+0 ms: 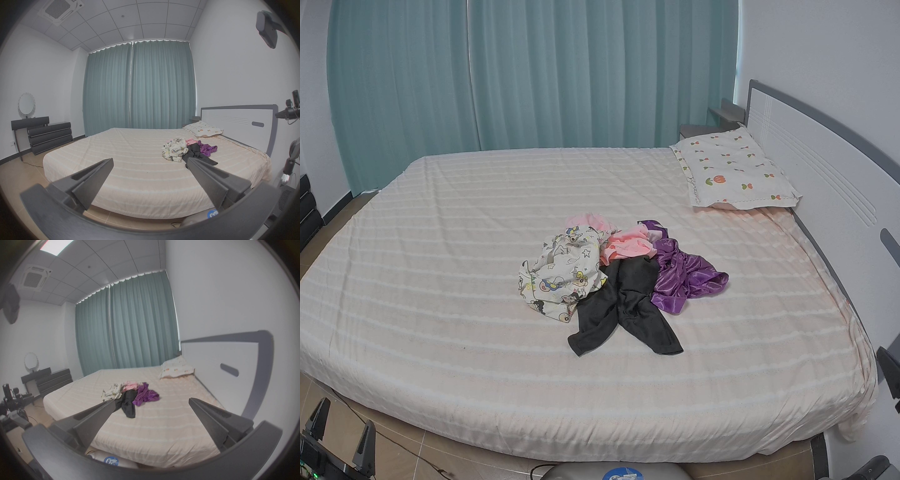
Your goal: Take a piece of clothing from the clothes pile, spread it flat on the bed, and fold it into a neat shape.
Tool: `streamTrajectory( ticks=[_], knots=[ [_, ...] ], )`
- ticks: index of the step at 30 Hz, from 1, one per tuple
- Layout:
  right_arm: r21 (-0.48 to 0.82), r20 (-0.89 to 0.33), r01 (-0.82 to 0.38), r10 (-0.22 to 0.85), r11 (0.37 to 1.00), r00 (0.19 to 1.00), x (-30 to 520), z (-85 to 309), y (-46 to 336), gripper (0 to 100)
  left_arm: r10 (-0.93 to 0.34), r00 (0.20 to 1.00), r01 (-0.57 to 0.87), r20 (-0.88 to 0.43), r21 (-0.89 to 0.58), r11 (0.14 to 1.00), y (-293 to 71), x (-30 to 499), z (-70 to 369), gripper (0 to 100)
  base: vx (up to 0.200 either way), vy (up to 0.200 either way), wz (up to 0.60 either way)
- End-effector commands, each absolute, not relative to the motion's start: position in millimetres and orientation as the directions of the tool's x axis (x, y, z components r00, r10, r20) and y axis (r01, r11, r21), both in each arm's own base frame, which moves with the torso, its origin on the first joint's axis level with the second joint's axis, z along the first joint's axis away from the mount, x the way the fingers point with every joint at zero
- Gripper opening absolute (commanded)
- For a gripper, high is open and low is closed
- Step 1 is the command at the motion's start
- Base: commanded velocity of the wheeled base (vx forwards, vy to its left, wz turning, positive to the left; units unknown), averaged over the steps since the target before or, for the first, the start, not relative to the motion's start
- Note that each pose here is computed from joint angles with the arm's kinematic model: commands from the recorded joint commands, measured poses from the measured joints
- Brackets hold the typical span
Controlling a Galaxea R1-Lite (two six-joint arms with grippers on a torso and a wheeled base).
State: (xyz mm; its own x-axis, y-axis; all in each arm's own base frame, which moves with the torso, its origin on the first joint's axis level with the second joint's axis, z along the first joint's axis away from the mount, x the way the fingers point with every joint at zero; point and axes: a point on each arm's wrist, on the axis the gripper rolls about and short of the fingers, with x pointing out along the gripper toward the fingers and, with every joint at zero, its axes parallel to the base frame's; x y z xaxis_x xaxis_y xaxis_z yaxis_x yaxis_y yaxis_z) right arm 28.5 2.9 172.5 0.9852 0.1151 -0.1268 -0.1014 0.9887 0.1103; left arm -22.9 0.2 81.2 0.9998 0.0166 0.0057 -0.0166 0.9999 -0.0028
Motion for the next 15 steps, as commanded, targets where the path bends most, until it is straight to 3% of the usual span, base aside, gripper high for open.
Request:
streamTrajectory(
  ticks=[1, 11, 15],
  knots=[
    [0.241, -0.541, -0.164, 0.273, 0.957, 0.795, 162, 138, 33, 100, 0.018, 1.000, -0.018, -0.008, 0.003, 1.000, 0, -22, 76, 100, 0.000, 0.000, 0.00],
    [0.347, -0.589, -0.131, 0.325, 0.929, 0.740, 254, 81, 80, 100, 0.018, 1.000, -0.018, -0.008, 0.008, 1.000, 0, -22, 76, 100, 0.000, 0.000, 0.00],
    [0.350, -0.620, -0.071, 0.288, 0.934, 0.730, 287, 48, 107, 100, 0.018, 1.000, -0.018, -0.008, 0.008, 1.000, 0, -22, 76, 100, 0.000, 0.000, 0.00]
  ],
)
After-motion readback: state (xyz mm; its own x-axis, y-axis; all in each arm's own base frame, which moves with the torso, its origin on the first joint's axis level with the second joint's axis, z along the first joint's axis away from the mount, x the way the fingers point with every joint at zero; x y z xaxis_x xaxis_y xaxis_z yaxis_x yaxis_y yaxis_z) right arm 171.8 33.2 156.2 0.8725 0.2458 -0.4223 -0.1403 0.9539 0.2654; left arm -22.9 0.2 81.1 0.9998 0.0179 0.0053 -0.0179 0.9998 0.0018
